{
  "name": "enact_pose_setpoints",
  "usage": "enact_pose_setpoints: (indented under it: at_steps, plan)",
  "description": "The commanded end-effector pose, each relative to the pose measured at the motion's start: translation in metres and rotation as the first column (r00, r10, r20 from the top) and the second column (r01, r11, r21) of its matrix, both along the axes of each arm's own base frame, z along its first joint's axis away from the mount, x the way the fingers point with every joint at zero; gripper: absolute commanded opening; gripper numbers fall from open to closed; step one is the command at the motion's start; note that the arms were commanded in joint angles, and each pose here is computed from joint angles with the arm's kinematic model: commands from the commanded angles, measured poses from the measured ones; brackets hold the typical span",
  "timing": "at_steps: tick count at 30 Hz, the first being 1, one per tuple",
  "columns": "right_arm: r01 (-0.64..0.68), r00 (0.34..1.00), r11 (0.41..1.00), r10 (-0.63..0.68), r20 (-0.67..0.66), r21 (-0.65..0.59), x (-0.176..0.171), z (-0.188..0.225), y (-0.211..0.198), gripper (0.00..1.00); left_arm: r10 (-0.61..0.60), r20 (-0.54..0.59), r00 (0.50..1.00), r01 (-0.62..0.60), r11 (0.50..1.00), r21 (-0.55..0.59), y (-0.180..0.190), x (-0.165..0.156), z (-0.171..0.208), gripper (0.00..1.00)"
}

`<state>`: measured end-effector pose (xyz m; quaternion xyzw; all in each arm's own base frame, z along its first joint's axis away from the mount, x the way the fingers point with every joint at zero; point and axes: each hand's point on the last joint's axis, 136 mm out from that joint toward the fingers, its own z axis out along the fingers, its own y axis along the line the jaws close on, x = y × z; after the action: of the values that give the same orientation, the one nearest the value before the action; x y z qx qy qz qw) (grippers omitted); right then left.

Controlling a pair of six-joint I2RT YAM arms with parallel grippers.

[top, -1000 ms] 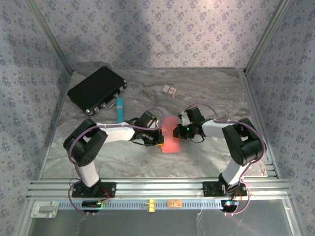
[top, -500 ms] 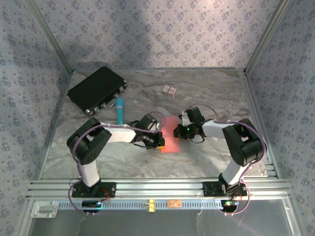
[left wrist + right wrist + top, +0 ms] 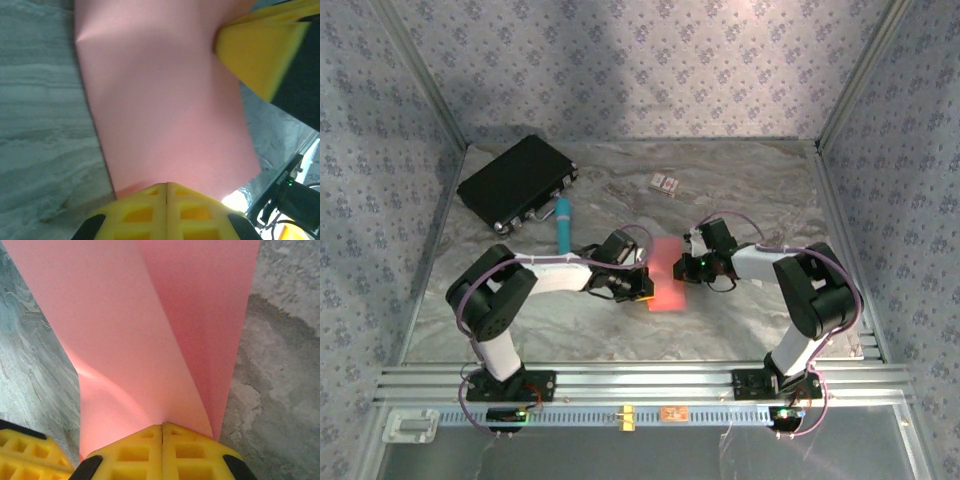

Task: Fold a paper plane with a square sheet of paper (pick it up from the middle)
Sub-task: First fold the square sheet of paper in half at the center of the table.

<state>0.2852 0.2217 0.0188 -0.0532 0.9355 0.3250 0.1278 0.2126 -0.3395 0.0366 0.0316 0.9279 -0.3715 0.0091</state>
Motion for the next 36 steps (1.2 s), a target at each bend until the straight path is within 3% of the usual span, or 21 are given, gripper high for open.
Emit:
enact_pose_setpoints:
  at_steps: [1, 7, 16, 36]
  plan:
    - [0.038, 0.991, 0.989, -0.056, -0.119, -0.145, -0.029, -0.034, -0.028, 0.0, -0.016, -0.001, 1.0, 0.016, 0.999, -0.03, -0.007, -0.003, 0.014, 0.0]
    - [0.04, 0.992, 0.989, -0.056, -0.113, -0.141, -0.028, -0.032, -0.028, 0.0, -0.042, -0.064, 0.997, 0.041, 0.999, -0.018, -0.006, -0.019, -0.006, 0.0]
    - [0.045, 0.991, 0.988, -0.063, -0.116, -0.146, -0.031, -0.035, -0.03, 0.0, -0.065, -0.121, 0.991, 0.078, 0.991, 0.112, 0.024, -0.043, -0.044, 0.0]
    - [0.007, 0.992, 0.994, -0.021, -0.126, -0.113, -0.03, -0.035, -0.023, 0.0, -0.131, -0.059, 0.99, 0.136, 0.987, 0.088, 0.026, -0.058, -0.022, 0.0]
